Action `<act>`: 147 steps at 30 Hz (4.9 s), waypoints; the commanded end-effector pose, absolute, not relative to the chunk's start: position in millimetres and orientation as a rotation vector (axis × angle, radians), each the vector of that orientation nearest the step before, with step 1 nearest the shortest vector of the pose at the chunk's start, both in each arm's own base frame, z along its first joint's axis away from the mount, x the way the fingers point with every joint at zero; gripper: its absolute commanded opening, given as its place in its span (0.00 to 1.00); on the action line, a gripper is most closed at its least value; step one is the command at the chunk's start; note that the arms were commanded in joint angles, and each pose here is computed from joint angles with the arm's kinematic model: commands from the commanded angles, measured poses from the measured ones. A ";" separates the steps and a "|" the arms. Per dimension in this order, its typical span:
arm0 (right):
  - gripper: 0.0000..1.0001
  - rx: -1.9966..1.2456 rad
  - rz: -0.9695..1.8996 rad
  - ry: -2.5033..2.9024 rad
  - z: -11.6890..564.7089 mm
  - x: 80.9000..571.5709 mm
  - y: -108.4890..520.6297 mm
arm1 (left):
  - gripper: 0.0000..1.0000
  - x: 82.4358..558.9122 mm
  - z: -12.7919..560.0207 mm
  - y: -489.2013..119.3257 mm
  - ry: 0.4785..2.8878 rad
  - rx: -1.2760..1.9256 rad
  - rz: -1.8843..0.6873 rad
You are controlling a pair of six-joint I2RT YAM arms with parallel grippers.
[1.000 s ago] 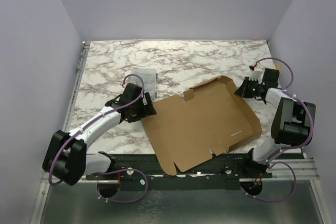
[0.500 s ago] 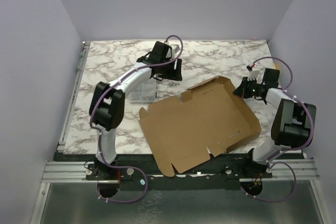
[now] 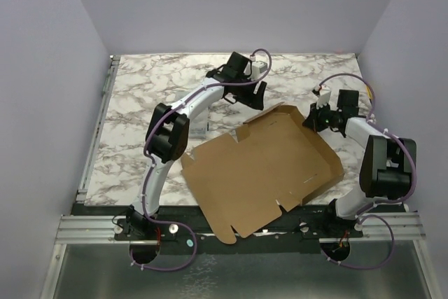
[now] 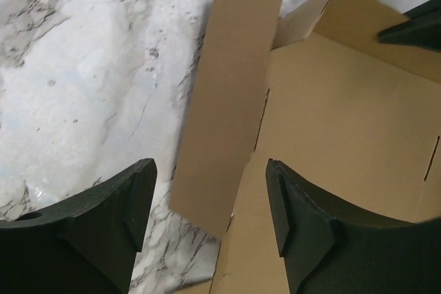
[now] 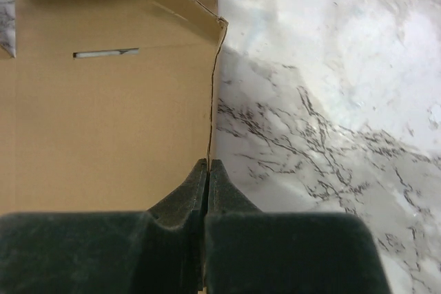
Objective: Fold the paper box
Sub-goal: Fold the paper box at the center of the board.
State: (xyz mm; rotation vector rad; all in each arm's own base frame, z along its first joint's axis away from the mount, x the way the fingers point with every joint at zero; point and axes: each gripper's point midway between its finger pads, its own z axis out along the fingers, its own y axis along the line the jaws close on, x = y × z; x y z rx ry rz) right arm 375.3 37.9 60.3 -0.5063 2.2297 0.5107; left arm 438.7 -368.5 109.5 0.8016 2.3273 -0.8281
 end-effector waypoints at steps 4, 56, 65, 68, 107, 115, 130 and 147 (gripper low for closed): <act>0.01 -0.676 0.334 2.146 73.1 383.5 40.7 | 0.68 471.3 101.6 -356.7 2.351 0.634 -0.924; 0.01 -1.539 -0.238 1.308 211.5 433.1 138.5 | 0.99 461.8 257.7 -293.2 1.668 0.342 -1.142; 0.01 -1.586 -0.353 1.289 191.3 420.9 126.1 | 0.99 439.7 198.7 -260.8 1.665 0.333 -0.946; 0.01 -1.651 -0.400 1.220 184.8 410.9 129.6 | 0.98 433.2 192.3 -257.0 1.658 0.330 -0.942; 0.01 -1.933 -0.230 1.344 143.3 319.7 154.8 | 0.96 382.7 168.9 -283.7 1.368 0.772 -0.791; 0.01 -1.958 -0.207 1.418 134.7 320.6 154.9 | 0.98 390.4 166.6 -283.6 1.409 0.697 -0.974; 0.01 -1.879 -0.128 1.568 131.2 321.6 159.7 | 0.99 353.4 153.4 -283.0 1.455 0.314 -1.066; 0.01 -1.755 -0.032 1.676 136.0 328.6 172.4 | 0.77 386.8 132.0 -301.5 1.585 0.177 -0.512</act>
